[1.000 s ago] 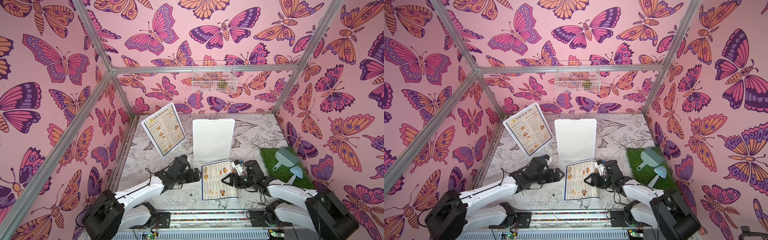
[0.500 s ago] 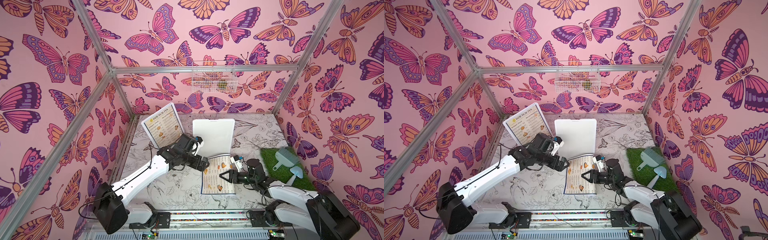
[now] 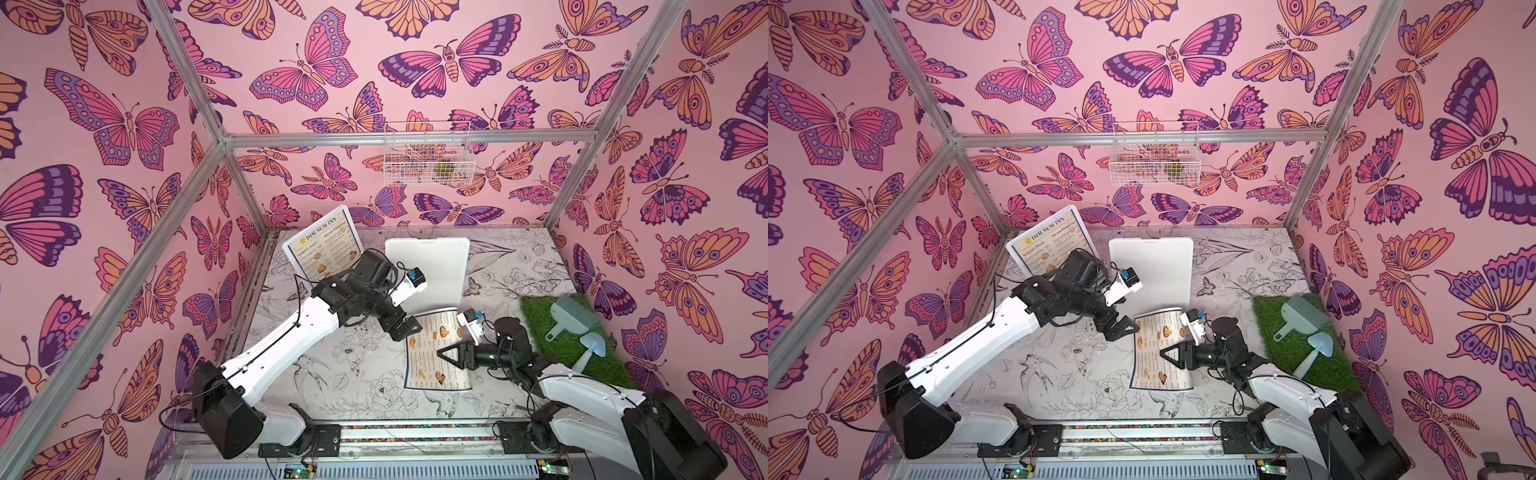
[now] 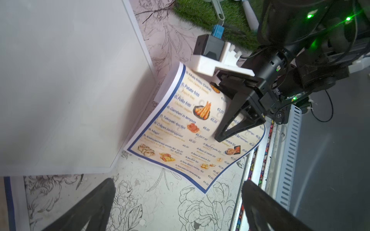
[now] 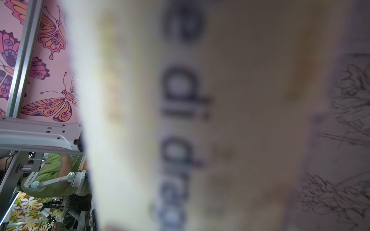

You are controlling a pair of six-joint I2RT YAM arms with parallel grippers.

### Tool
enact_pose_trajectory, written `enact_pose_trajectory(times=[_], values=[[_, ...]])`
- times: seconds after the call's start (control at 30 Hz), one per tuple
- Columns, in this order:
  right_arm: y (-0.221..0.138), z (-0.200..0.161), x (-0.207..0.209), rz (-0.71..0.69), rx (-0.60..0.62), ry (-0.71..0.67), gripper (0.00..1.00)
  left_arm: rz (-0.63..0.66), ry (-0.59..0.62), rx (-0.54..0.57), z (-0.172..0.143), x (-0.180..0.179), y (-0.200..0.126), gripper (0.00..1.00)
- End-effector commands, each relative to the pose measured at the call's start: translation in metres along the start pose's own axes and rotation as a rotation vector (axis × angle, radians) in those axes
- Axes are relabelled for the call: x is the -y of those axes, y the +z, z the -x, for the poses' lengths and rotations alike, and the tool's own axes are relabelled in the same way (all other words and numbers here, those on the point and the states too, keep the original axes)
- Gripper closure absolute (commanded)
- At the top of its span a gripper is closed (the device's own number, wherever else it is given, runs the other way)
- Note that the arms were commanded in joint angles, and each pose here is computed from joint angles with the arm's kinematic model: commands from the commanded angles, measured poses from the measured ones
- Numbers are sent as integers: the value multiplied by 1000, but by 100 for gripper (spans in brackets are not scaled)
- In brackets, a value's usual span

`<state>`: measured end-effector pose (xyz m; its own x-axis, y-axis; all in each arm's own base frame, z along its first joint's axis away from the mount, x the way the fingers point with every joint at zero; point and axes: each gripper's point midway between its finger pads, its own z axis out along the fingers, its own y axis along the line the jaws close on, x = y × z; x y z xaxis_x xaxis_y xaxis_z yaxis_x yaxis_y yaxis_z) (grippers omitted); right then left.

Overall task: Insert the menus into the narrow rack
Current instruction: Pick up the menu from the center of the board.

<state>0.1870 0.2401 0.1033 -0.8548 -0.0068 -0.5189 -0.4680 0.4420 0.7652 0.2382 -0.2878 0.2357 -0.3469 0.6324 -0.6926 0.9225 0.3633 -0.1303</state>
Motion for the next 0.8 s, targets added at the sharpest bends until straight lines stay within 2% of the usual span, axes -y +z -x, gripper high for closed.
enact_pose_trajectory(times=[0.0,0.13,0.4,0.53,0.77], values=[[1,9,-21,49,-14,-106,42,-109,116,27,9,12,2,1],[2,11,-27,61,-16,-132,43,-181,150,29,13,15,10,4],[5,2,-38,95,-52,-188,46,-226,127,2,16,10,26,8],[6,1,-42,104,-58,-205,47,-250,109,-7,14,12,30,16],[6,1,-42,97,-62,-212,47,-339,72,-14,12,20,39,17]])
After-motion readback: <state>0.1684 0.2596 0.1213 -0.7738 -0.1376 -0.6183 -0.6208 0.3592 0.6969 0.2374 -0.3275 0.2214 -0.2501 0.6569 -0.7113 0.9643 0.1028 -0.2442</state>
